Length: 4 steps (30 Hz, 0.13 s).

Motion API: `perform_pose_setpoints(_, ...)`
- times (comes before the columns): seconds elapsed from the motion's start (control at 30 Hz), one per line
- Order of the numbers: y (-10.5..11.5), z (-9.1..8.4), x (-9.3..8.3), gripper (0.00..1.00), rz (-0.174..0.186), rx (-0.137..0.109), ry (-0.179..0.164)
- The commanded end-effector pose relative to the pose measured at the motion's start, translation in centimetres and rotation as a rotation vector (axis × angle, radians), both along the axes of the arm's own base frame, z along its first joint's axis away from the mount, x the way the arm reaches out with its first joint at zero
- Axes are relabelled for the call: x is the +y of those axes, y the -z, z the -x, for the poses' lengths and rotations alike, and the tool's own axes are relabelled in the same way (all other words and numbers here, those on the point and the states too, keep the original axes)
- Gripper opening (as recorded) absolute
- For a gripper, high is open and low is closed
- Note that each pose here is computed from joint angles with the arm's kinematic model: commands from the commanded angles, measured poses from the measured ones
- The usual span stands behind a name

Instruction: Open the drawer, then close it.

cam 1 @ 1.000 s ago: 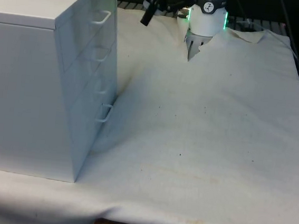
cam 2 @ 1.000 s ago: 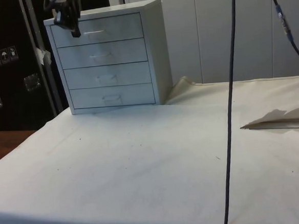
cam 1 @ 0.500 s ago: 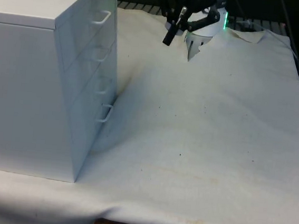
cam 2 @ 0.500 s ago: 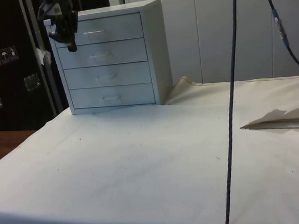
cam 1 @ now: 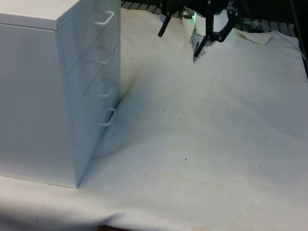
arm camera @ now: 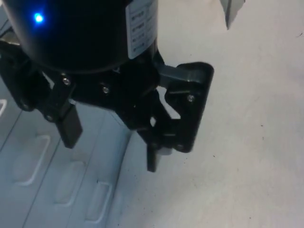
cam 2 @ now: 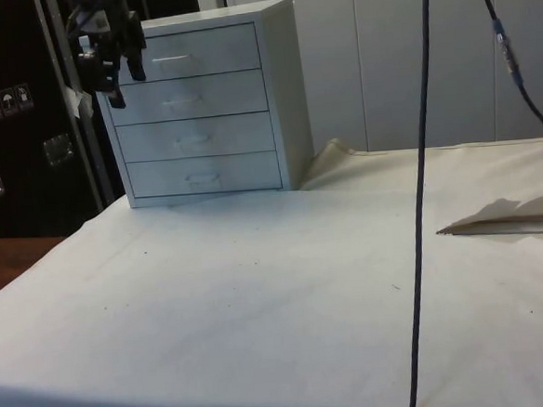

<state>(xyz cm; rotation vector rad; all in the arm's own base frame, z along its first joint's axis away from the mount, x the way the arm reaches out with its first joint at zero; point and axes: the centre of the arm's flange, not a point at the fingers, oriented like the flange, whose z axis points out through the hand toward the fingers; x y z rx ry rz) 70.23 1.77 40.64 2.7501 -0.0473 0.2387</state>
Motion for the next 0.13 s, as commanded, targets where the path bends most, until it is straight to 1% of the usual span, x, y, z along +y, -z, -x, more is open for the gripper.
perform_pose_setpoints(0.0,-0.01,0.01,-0.01,0.83,-0.008,-0.005,-0.002)
perform_pose_setpoints(0.1,-0.01,0.0,-0.03,0.98,-0.005,-0.003,0.0)
